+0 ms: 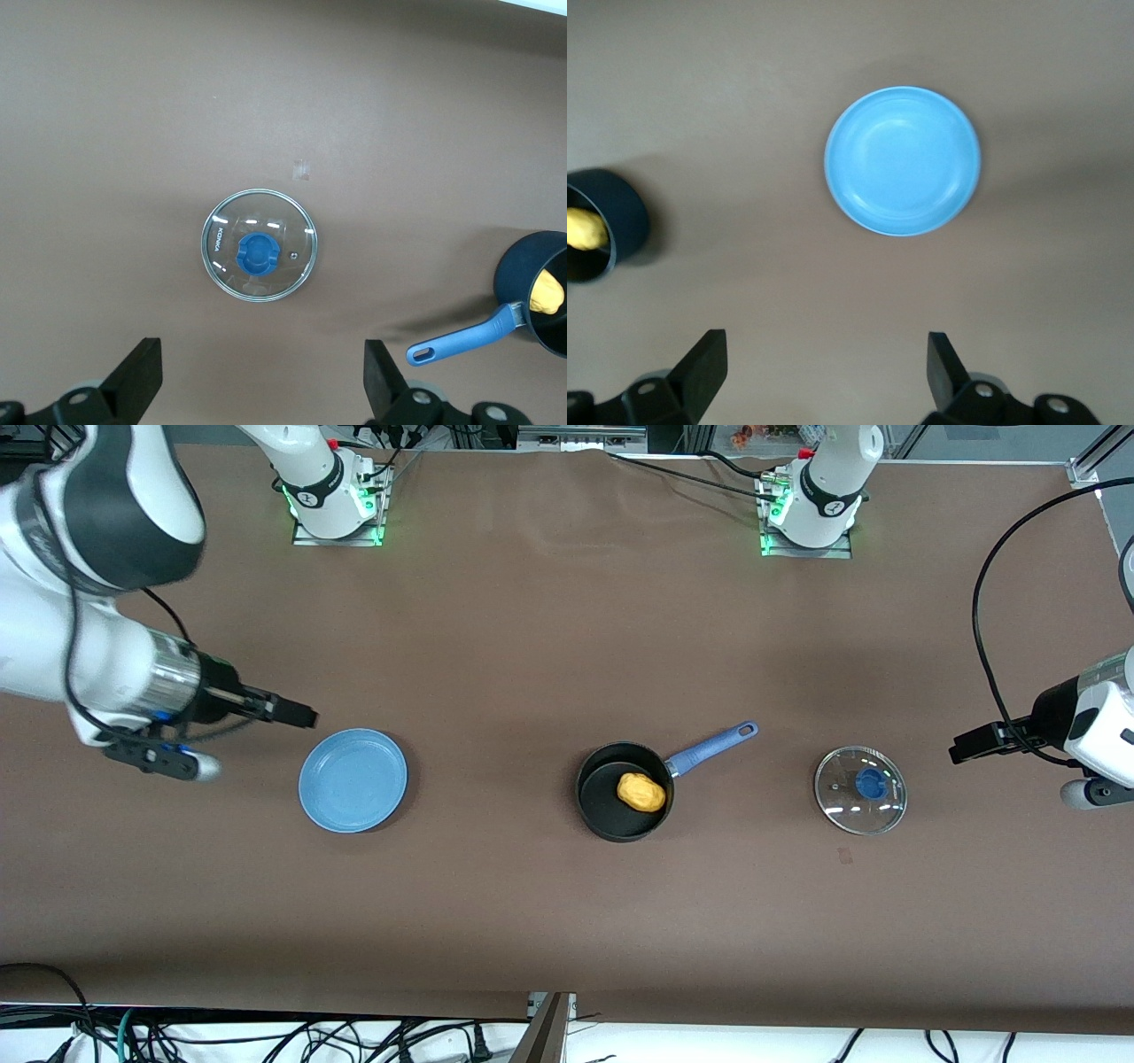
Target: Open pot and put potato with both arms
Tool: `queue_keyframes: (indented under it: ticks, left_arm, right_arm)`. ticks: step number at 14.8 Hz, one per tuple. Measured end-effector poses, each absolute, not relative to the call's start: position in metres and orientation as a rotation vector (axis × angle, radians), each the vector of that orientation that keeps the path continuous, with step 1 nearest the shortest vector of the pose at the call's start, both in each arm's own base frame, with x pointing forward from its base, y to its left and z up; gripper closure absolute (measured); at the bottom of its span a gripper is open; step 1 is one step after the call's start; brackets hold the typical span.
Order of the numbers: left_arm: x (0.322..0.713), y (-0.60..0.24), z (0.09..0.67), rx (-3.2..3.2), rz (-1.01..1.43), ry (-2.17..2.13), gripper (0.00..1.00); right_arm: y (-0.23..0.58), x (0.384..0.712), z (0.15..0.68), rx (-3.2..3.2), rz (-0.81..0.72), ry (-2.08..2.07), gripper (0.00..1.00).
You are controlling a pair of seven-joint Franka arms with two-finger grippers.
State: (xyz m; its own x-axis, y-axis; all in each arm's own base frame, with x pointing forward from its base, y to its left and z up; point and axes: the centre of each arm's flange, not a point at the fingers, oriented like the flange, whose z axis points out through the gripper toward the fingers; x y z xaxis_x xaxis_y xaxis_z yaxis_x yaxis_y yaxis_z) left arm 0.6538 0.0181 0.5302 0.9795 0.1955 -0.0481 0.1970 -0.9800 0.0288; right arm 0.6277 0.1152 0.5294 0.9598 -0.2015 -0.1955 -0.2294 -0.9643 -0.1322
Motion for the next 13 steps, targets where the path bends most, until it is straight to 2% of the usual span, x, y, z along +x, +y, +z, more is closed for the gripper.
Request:
queue_keyframes:
  ticks: [4, 9, 13]
  left_arm:
    - [0.654, 0.018, 0.530, 3.092, -0.071, 0.306, 0.00]
    - [0.654, 0.018, 0.529, 3.100, -0.071, 0.189, 0.00]
    - [0.654, 0.018, 0.529, 3.101, -0.071, 0.165, 0.00]
  right_arm:
    - [0.072, 0.597, 0.552, -3.017, 0.234, 0.180, 0.00]
    - [0.070, 0.552, 0.569, -3.104, 0.165, 0.130, 0.00]
    - [0.068, 0.539, 0.562, -3.119, 0.132, 0.048, 0.00]
